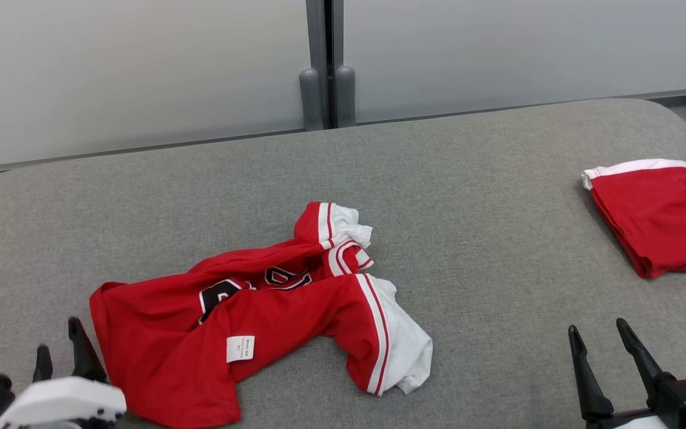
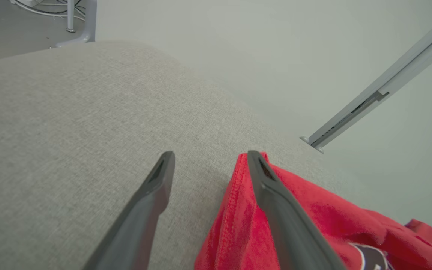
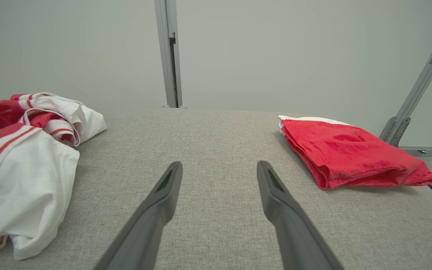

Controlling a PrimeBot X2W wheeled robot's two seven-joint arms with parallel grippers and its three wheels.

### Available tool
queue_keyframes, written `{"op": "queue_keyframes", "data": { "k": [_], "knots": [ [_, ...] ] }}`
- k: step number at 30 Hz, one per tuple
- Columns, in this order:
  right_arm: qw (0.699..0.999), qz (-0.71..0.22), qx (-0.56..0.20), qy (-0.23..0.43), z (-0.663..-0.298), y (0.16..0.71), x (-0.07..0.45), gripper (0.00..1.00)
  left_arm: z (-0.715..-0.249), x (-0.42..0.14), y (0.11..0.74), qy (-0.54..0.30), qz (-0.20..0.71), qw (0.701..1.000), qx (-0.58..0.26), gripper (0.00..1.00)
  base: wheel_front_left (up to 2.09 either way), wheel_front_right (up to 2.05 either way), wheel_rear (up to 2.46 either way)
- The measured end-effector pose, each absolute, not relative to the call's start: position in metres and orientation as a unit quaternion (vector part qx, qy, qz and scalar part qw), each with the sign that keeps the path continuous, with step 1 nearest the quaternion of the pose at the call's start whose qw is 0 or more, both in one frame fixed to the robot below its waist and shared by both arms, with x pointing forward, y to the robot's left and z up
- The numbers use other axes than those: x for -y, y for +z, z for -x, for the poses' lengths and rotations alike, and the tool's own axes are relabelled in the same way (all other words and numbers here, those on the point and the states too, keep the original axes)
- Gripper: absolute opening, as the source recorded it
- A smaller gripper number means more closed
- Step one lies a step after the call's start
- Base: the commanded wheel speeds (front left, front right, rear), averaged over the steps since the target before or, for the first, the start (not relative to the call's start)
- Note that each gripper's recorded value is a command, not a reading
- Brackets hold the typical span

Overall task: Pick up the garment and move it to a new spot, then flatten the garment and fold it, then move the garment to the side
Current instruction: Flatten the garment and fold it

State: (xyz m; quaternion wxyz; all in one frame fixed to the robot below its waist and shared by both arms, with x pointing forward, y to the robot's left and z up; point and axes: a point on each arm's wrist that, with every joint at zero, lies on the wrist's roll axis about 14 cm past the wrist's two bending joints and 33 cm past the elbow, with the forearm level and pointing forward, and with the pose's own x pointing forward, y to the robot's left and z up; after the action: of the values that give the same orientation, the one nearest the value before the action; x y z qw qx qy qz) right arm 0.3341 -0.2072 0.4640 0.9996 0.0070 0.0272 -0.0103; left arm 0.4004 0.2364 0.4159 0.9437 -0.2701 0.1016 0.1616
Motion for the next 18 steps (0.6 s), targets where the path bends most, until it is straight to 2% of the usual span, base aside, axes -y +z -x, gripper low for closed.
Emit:
{"op": "queue_keyframes", "data": {
  "k": [6,10,13,18],
  "knots": [
    [1.000,-0.009,-0.017,-0.016,-0.327,0.470,0.210,1.00,-0.339,-0.229,0.411,0.183,0.273,0.939,-0.101,1.00,0.00,0.00,0.00],
    [1.000,-0.010,-0.018,0.000,-0.330,0.469,0.201,1.00,-0.322,-0.170,0.418,0.093,0.245,0.956,-0.131,1.00,0.00,0.00,0.00],
    [1.000,-0.010,-0.020,0.007,-0.334,0.468,0.196,1.00,-0.318,-0.124,0.422,0.021,0.236,0.958,-0.160,1.00,0.00,0.00,0.00],
    [1.000,-0.011,-0.014,0.013,-0.338,0.472,0.192,1.00,-0.308,-0.088,0.400,-0.045,0.184,0.956,-0.226,1.00,0.00,0.00,0.00]
  ]
}}
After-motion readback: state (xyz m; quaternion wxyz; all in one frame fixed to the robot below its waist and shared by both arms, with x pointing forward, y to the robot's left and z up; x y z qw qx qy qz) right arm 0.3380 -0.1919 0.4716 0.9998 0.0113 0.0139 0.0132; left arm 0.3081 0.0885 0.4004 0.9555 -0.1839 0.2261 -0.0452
